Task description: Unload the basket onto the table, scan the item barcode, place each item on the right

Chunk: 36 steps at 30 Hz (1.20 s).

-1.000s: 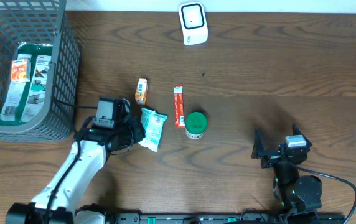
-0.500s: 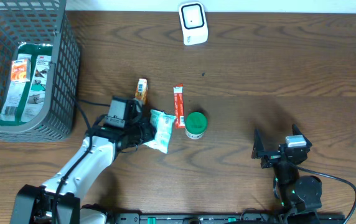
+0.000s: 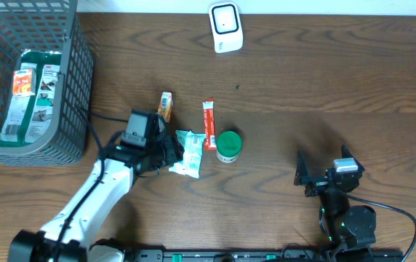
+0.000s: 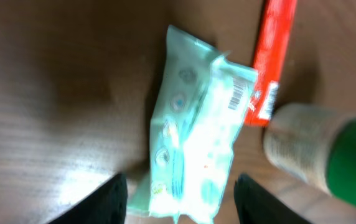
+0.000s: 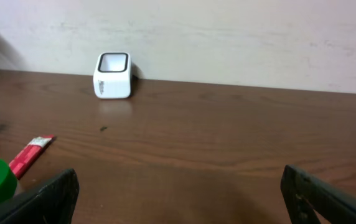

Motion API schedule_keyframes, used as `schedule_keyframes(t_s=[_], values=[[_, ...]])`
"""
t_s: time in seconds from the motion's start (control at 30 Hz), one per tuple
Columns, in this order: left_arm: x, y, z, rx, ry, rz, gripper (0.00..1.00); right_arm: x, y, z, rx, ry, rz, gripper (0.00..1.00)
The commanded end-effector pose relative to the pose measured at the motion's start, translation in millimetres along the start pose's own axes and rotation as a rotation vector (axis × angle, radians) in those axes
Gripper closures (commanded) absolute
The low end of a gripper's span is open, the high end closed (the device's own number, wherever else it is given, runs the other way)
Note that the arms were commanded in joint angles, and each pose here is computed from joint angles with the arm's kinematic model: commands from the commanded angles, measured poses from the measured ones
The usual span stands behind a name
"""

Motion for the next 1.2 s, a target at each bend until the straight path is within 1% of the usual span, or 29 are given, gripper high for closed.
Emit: schedule_keyframes(t_s=[0.0,0.13,0.2,0.23,0.33,0.43,0.5,0.63,0.7,0.77,0.97,1.0,1.07,1.17], values=[[-44.9,-28.6,28.6,0.101,-0.118,0.027,0.4,0.0,-1.3,-1.0,0.017,0.005,-0.013,0.01],[-107.2,-49.2,53.7,0.164,-0.24,0.18,0.31,0.0,-1.3,-1.0,0.017,0.005,-0.013,0.01],[-143.3,-57.9,67.1,0.165,-0.336,0.23,0.3,0.0,-1.3,-1.0,0.017,0.005,-0.013,0.01],[-166.9,-62.0,75.7,0.152,-0.408,0.253,0.3,0.0,-1.3,-0.9,0.017,0.005,-0.013,0.01],[-217.4,-67.5,95.0,0.133,-0.571,0.269,0.3,0.0,-1.3,-1.0,0.017,0.005,-0.013,0.01],[-267.5,-63.6,115.3,0.088,-0.724,0.275,0.3,0.0,-1.3,-1.0,0.017,0.005,-0.013,0.01],[-295.8,-56.4,127.7,0.053,-0.791,0.298,0.31,0.0,-1.3,-1.0,0.017,0.005,-0.013,0.01],[-335.8,-29.6,157.5,-0.052,-0.851,0.392,0.31,0.0,-1.3,-1.0,0.017,0.005,-0.013,0.01],[-341.5,-10.9,176.1,-0.106,-0.84,0.447,0.31,0.0,-1.3,-1.0,0.017,0.005,-0.013,0.01],[-335.1,11.2,197.4,-0.154,-0.808,0.497,0.31,0.0,-1.3,-0.9,0.017,0.005,-0.013,0.01],[-275.3,82.4,257.7,-0.254,-0.657,0.6,0.3,0.0,-1.3,-1.0,0.017,0.005,-0.013,0.01],[-265.8,92.7,264.9,-0.258,-0.634,0.61,0.31,0.0,-1.3,-1.0,0.017,0.006,-0.013,0.01],[-244.7,113.3,278.7,-0.217,-0.565,0.607,0.31,0.0,-1.3,-1.0,0.017,0.005,-0.013,0.01],[-221.3,139.2,290.5,-0.194,-0.493,0.62,0.3,0.0,-1.3,-1.0,0.017,0.005,-0.013,0.01]])
Point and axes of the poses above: each gripper's point midway between its finger pads, its own x axis out along the fingers, its own y axis along the line the jaws close on, z = x × y, the point moved 9 cm from there along -x, back along the fingers, and after that the axes turned 5 degrees about -x, right-handed, at the moved point
